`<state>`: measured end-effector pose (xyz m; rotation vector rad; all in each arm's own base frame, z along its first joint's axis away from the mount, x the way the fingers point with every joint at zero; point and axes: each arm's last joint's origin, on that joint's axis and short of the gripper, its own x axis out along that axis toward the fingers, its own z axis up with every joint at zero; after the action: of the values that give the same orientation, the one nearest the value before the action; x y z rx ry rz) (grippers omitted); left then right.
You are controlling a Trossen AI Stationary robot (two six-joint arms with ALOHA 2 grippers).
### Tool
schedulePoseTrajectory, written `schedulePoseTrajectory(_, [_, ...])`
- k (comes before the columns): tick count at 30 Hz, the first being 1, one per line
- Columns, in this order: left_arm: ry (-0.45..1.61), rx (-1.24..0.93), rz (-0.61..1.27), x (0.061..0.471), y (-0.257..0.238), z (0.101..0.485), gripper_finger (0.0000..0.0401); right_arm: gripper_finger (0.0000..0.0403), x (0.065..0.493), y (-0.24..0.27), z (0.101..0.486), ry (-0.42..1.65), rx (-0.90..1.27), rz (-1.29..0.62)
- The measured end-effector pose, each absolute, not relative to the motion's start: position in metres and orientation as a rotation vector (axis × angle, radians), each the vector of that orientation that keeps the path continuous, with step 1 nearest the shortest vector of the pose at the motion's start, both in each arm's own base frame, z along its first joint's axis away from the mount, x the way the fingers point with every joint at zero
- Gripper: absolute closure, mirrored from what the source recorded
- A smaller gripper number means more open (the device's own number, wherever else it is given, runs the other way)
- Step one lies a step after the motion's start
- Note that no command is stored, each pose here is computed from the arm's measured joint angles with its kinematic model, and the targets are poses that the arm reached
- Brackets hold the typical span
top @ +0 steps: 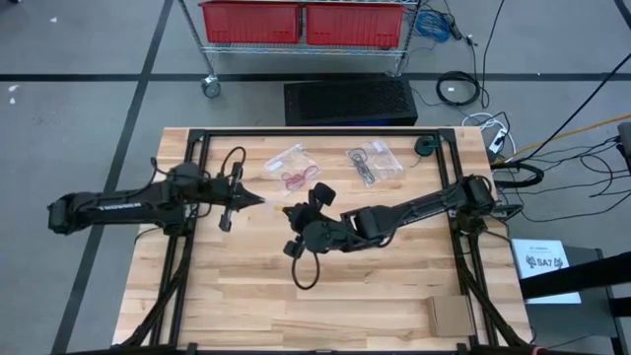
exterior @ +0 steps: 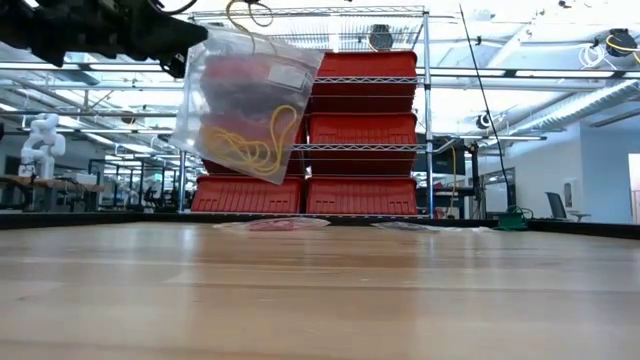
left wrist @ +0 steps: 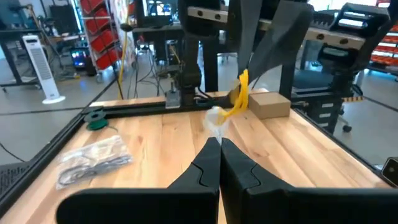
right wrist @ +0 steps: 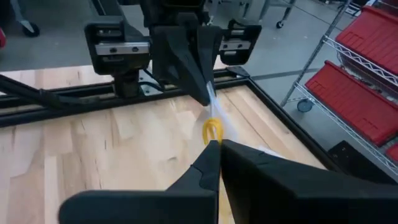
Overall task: Sort rubber bands
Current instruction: Put the yellow rubber band into the zip bag
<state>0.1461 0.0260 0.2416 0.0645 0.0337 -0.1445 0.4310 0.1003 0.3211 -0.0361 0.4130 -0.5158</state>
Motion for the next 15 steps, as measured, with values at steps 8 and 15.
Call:
schedulePoseTrajectory(8, [0.015,0.058,-0.178,0.149,0.021,0.243,0.04,0.0403,0.445,0.086,0.297,0.489,-0.001,-0.494])
schedulePoseTrajectory(15, [0.013,0.061,-0.192,0.149,0.019,0.244,0.04,0.0403,0.443,0.082,0.302,0.484,0.009,-0.484])
